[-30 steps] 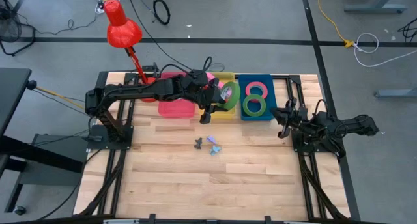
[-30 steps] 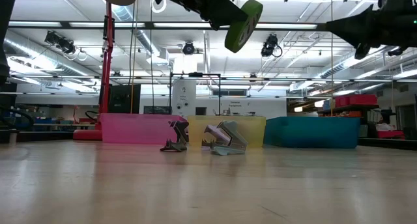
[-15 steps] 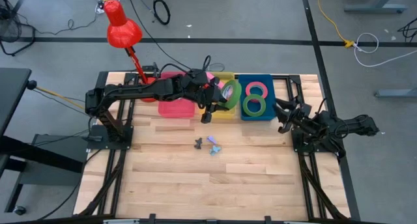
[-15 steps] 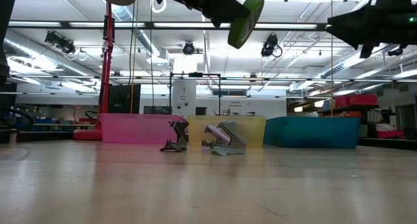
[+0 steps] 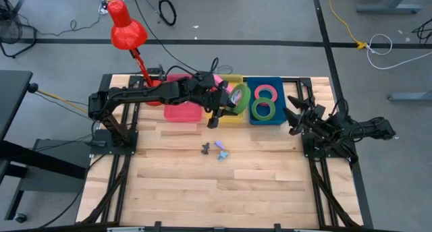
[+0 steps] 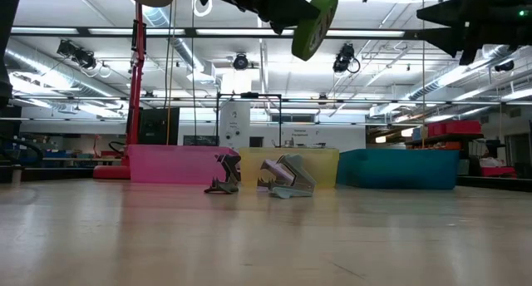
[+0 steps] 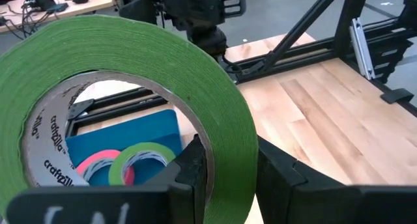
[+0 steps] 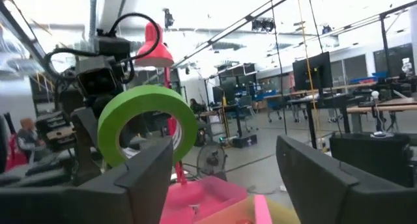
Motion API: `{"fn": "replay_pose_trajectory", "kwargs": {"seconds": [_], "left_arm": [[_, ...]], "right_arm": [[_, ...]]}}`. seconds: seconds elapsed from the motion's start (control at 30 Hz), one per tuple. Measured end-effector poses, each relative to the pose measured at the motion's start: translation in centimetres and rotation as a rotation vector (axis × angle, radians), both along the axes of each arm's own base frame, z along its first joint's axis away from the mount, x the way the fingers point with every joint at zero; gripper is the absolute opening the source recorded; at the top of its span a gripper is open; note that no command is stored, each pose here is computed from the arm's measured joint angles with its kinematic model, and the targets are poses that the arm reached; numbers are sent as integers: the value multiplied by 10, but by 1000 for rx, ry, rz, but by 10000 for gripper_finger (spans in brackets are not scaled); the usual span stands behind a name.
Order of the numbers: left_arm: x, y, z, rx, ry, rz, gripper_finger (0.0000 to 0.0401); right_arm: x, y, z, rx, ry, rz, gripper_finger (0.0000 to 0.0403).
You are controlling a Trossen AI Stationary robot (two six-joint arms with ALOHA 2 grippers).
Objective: Pick and place Stapler, Stapler remover, tape
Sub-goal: Put the green tape into the blue bin
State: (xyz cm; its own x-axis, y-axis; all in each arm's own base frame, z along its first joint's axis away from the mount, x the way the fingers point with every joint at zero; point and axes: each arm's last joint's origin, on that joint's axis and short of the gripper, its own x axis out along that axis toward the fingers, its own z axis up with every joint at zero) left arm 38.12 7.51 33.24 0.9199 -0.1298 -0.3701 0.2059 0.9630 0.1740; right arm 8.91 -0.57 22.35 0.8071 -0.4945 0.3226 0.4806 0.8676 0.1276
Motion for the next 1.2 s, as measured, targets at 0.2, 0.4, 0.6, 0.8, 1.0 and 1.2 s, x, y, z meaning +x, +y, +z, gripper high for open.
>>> {"fn": "replay_pose_trajectory", "kwargs": {"seconds": [0.2,0.4,0.6,0.8,1.0,1.2], "left_arm": [[0,0,0,-3,-1,-9,98],[0,-2,2,-23,-25,-74,98],[2,-5,7,-48,-86,-171,98],[2,-5,9,-43,-109,-178,98],[3,-5,11,-37,-130,-179,98],[3,-5,11,-37,-130,-179,98]], "right_arm": [[7,1,14,-41,64,-15,276],[18,3,23,-69,116,17,275],[30,5,34,-86,153,41,275],[46,8,44,-108,202,71,275],[64,6,57,-120,245,45,275],[81,1,70,-146,278,22,275]]}}
